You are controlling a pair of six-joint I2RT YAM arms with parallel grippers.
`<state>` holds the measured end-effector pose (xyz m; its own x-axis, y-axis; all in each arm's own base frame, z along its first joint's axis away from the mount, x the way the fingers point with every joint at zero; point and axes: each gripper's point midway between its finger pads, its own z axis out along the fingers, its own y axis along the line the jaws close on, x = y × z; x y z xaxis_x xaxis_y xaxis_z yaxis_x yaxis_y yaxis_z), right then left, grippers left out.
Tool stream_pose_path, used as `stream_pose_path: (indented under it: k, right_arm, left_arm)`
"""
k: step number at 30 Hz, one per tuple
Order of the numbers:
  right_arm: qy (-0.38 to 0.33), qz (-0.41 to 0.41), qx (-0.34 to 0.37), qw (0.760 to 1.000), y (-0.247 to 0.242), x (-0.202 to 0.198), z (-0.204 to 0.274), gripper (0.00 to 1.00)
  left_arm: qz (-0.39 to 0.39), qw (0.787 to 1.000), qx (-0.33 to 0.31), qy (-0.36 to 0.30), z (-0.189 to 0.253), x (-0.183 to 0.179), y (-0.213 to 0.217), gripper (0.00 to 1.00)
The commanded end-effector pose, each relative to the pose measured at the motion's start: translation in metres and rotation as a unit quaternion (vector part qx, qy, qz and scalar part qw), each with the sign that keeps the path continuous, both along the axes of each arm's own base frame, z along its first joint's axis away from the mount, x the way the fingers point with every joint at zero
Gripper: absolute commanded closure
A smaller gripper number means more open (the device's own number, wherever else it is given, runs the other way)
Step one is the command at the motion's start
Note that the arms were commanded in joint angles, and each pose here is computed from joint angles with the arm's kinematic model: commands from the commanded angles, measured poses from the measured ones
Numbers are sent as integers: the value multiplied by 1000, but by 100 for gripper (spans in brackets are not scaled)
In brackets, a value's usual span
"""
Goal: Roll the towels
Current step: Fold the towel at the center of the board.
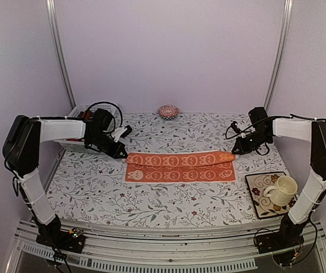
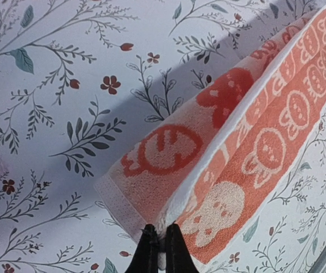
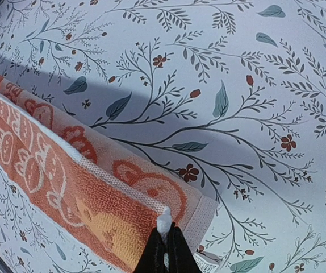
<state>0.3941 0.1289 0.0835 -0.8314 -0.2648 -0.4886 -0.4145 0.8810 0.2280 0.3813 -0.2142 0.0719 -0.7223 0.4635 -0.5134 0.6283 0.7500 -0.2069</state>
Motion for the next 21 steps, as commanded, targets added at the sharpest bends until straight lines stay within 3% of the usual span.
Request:
stream_pose_path:
  k: [1, 8, 14, 21]
  right_arm:
    - [21, -5, -13, 1000, -6, -12, -14, 95]
    - [-25, 16, 2, 1000, 3, -16, -10, 90]
    - [-137, 55, 15, 989, 11, -21, 12, 90]
    - [-184, 90, 3, 979, 13, -31, 14, 89]
  left_arm:
    - [-2, 1000, -13, 9, 3, -11, -1, 100]
    - [-8, 1000, -28, -6, 0, -15, -4, 100]
    - [-30, 996, -54, -70, 5, -14, -8, 100]
    - [-45, 989, -51, -134, 2, -10, -6, 100]
